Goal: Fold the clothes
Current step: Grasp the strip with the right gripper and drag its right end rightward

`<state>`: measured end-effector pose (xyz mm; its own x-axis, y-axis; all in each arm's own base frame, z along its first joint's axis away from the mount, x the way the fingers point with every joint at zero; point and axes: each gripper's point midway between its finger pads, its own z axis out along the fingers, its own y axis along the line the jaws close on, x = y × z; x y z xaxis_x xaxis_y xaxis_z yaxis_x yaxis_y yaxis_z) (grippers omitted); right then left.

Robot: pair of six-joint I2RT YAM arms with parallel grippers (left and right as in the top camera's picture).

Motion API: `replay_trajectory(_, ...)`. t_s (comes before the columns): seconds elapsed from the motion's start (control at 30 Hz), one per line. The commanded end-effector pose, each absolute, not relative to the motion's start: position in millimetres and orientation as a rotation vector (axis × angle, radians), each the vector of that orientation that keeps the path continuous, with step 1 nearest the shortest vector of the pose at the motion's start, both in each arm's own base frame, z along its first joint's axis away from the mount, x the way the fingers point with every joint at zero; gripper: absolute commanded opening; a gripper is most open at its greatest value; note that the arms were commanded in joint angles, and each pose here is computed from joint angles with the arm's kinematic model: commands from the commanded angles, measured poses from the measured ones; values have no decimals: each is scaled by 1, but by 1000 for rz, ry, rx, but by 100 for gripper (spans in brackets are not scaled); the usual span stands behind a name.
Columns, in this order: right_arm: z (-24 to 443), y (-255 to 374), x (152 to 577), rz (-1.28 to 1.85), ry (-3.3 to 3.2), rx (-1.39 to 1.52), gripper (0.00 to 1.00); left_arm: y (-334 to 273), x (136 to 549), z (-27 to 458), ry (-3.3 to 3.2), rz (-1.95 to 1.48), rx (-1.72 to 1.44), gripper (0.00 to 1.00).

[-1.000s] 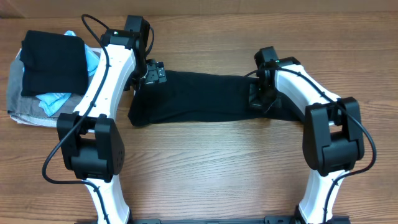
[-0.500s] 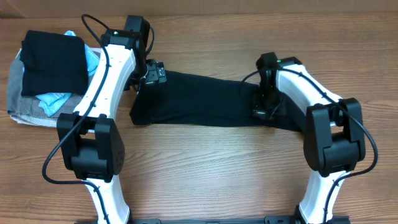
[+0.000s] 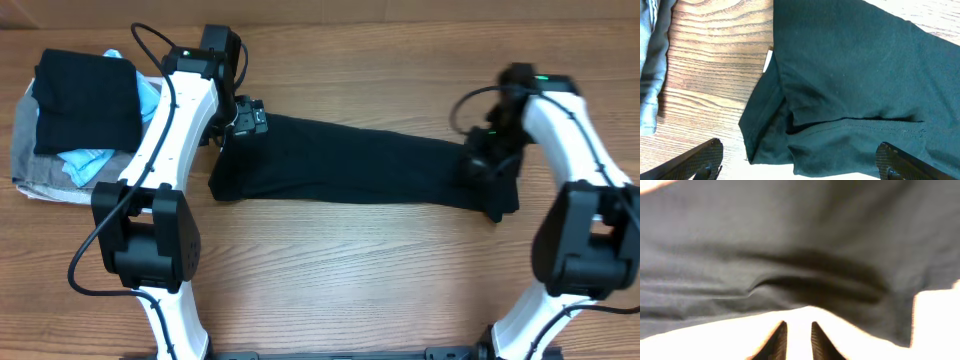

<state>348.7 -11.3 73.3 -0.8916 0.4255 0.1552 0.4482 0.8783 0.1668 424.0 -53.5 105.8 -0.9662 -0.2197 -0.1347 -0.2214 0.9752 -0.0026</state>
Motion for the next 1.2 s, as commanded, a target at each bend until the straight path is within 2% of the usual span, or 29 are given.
replay_trajectory(0.0,94,-25,360,-604,-2973,-669,35,-53,422,104,2991,29,-347,100)
replay_trajectory(0.2,94,-87,355,-653,-2957,-926,35,-53,422,104,2991,29,-347,100)
replay_trajectory(0.33,92,-100,351,-672,-2956,-948,34,-53,422,104,2991,29,-347,100)
replay_trajectory(0.83,23,-99,356,-715,-3062,-950,34,-53,422,104,2991,29,-347,100)
replay_trajectory(1.17,16,-91,365,-822,-3126,-893,35,-53,422,104,2991,29,-347,100)
